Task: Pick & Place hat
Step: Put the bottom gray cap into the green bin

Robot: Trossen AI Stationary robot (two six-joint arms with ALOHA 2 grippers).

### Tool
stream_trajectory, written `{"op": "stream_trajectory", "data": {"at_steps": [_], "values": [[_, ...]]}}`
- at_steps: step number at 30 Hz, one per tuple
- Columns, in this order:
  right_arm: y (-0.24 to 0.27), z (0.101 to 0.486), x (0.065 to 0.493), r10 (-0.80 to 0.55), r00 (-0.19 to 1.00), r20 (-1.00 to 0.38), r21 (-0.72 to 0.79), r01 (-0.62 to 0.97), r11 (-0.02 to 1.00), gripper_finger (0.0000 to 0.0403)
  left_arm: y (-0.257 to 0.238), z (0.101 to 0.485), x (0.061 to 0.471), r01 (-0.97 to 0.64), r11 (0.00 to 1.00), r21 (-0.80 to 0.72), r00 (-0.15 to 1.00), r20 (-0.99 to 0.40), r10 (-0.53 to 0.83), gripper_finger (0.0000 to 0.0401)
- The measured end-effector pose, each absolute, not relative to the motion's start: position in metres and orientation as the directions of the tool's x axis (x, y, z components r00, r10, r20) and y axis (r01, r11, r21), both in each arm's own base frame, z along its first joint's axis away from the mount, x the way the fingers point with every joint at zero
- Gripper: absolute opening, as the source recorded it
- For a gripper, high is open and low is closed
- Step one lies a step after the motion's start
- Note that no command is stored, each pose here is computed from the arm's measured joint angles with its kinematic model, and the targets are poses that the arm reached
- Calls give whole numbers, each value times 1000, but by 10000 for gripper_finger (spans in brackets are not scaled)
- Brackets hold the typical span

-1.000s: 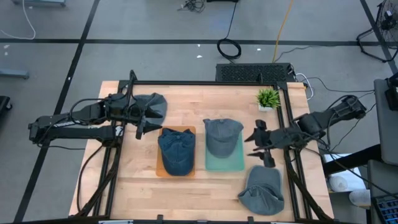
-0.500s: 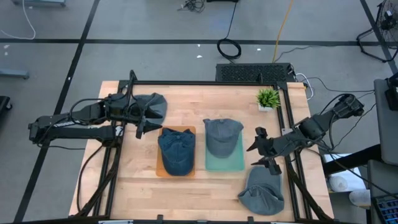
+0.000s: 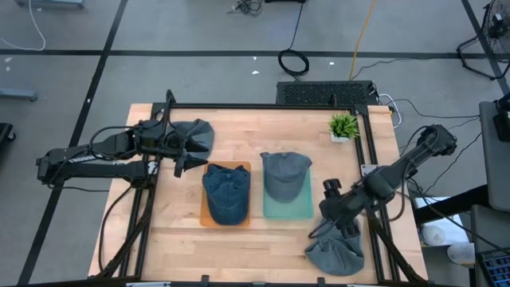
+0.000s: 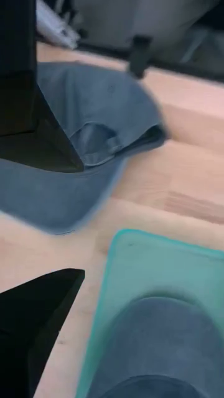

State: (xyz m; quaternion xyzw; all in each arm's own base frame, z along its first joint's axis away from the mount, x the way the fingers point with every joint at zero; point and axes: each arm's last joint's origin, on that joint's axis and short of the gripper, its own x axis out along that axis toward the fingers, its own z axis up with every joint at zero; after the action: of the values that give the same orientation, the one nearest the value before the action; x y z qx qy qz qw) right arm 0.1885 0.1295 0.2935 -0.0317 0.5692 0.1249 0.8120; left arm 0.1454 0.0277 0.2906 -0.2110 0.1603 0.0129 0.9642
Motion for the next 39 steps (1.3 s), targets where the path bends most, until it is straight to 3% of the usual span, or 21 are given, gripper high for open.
{"op": "stream_trajectory", "data": {"at_steps": [19, 28, 34, 39], "values": [[148, 299, 205, 129, 272, -953, 19, -374, 927, 253, 28, 291, 145, -97, 904, -416, 948, -314, -43, 271], [147, 269, 204, 110, 252, -962, 4, -390, 921, 253, 28, 291, 145, -97, 904, -417, 948, -314, -43, 271], [147, 237, 198, 184, 160, -970, 106, -402, 910, 253, 28, 291, 145, -98, 903, -419, 948, -315, -44, 271], [140, 218, 193, 155, 117, -981, 92, -418, 904, 253, 28, 291, 145, -98, 903, -419, 948, -316, -44, 271]]}}
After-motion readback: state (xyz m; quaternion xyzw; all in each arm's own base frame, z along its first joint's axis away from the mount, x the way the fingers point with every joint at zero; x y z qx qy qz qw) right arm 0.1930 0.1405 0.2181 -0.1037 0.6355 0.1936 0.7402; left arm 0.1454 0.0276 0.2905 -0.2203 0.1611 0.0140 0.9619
